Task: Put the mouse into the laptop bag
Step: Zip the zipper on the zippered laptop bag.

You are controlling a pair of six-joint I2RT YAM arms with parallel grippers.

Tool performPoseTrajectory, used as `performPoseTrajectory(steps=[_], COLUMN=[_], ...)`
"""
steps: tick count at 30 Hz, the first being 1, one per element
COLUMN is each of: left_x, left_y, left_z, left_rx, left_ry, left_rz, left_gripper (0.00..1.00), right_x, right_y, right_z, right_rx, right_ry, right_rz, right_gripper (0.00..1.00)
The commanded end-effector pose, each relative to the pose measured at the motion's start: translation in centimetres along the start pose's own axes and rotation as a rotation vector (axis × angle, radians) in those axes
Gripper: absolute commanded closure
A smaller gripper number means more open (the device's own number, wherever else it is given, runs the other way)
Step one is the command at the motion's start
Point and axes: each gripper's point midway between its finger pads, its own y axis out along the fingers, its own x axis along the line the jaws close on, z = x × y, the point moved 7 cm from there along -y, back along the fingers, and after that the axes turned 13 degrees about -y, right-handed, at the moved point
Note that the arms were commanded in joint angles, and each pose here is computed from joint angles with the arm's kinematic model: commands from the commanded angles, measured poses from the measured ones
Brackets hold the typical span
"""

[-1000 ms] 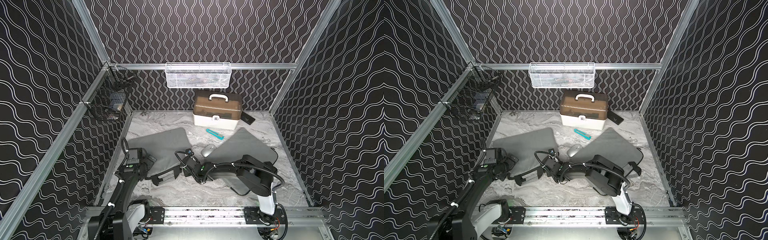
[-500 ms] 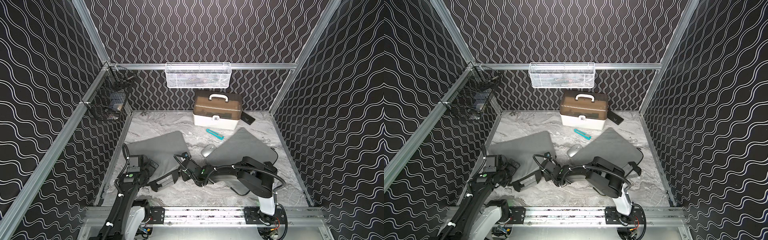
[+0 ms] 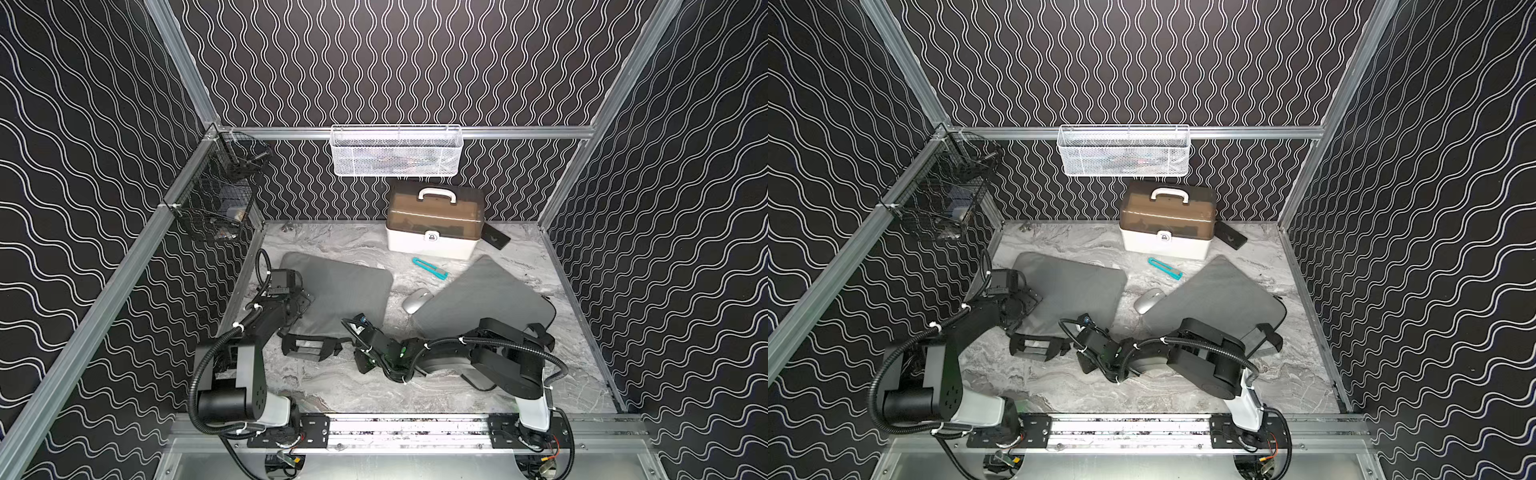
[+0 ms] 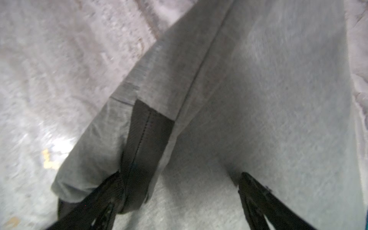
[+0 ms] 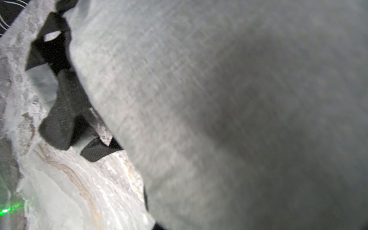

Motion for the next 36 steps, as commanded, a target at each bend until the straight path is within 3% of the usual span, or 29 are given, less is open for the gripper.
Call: performPoseTrajectory(steps=[1, 6, 12, 19, 26, 30, 36], left_x=[1.9, 3.7, 6.0, 6.9, 6.2, 5.5, 5.0], left_y=[-2.1, -7.0, -10.0, -6.5, -4.4, -3.3, -2.0], left_z=[1.0, 0.1, 2.6, 7.4, 8.6, 9.0, 9.1], left_rx=[0.086, -0.022, 0.073, 0.347, 0.370, 0.383, 0.382], left_ry=[-0.065, -0.117, -0.138, -0.139, -0.107, -0.098, -0.064], left_rz=[-0.094, -0.107, 0.001, 0.191, 0.225, 0.239, 0.213], left_gripper=[0.02, 0.01, 0.01, 0.02, 0.04, 0.13, 0.37], right_x=[1.1, 1.1, 0.1, 0.4, 1.6, 2.5, 2.8], right_y=[0.8, 1.9, 2.1, 0.8, 0.3, 0.3, 0.0], right_z=[0.1, -0.7, -1.8, -2.4, -1.7, -1.1, -0.5], right_rx=[0.042, 0.049, 0.036, -0.002, -0.005, 0.006, 0.000], right_ry=[-0.015, 0.005, 0.033, 0.015, -0.051, -0.110, -0.156], right_rz=[-0.077, -0.091, -0.099, -0.132, -0.172, -0.182, -0.214], right_gripper=[1.00, 1.00, 1.00, 1.00, 1.00, 1.00, 1.00])
